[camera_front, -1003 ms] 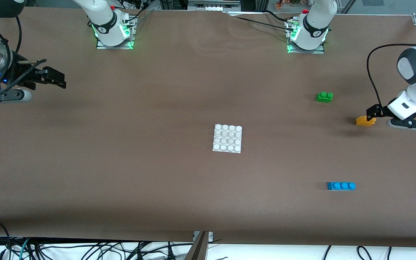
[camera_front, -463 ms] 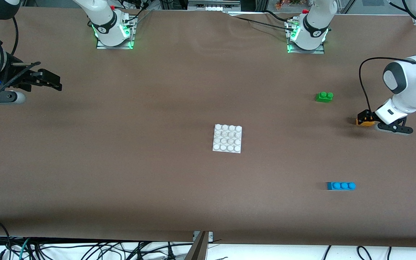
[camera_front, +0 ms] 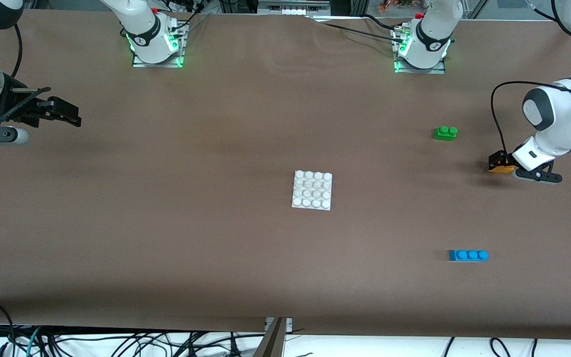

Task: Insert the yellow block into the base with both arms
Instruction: 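Grasp the yellow block with the left gripper, then lift and carry the yellow block over the white base plate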

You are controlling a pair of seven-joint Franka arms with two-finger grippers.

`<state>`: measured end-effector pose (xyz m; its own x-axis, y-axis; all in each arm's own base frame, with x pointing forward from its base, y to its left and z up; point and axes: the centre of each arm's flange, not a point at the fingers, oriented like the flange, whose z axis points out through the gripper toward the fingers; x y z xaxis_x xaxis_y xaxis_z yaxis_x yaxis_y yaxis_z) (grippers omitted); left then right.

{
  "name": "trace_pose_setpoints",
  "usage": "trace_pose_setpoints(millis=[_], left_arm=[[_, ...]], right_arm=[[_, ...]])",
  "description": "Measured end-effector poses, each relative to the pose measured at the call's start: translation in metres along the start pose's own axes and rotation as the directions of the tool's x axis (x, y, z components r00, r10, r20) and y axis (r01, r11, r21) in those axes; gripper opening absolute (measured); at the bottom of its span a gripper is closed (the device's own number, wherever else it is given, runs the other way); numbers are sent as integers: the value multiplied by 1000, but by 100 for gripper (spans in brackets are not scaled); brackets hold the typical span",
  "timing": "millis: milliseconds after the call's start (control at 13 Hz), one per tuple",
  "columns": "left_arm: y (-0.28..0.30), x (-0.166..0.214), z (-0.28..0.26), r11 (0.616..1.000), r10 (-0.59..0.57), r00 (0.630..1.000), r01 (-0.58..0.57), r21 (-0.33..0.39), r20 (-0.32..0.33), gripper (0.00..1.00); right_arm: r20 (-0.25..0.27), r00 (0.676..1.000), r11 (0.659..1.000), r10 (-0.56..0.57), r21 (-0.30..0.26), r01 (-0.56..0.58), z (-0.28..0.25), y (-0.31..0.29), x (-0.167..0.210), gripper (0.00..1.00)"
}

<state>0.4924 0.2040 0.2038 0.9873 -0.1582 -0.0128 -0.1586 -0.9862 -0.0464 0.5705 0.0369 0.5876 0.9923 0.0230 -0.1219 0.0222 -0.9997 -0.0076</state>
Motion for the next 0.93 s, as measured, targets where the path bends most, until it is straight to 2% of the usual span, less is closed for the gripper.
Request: trace_pose_setpoints(millis=[617,849,926], left_arm=[[1,-13,20,1000,-11,1000,11,-15,21,100],[-1,-16,23,1000,-17,1000,17,-17,24,68],[-1,-15,23,1000,-16,1000,17,-17,23,68]], right_arm=[[-15,1000,1000,0,1,0,-1,0,2,100],[-18,1000,1000,-1,1,1,-1,0,2,100],[-19,1000,1000,-1,1,1,-1,0,2,100]])
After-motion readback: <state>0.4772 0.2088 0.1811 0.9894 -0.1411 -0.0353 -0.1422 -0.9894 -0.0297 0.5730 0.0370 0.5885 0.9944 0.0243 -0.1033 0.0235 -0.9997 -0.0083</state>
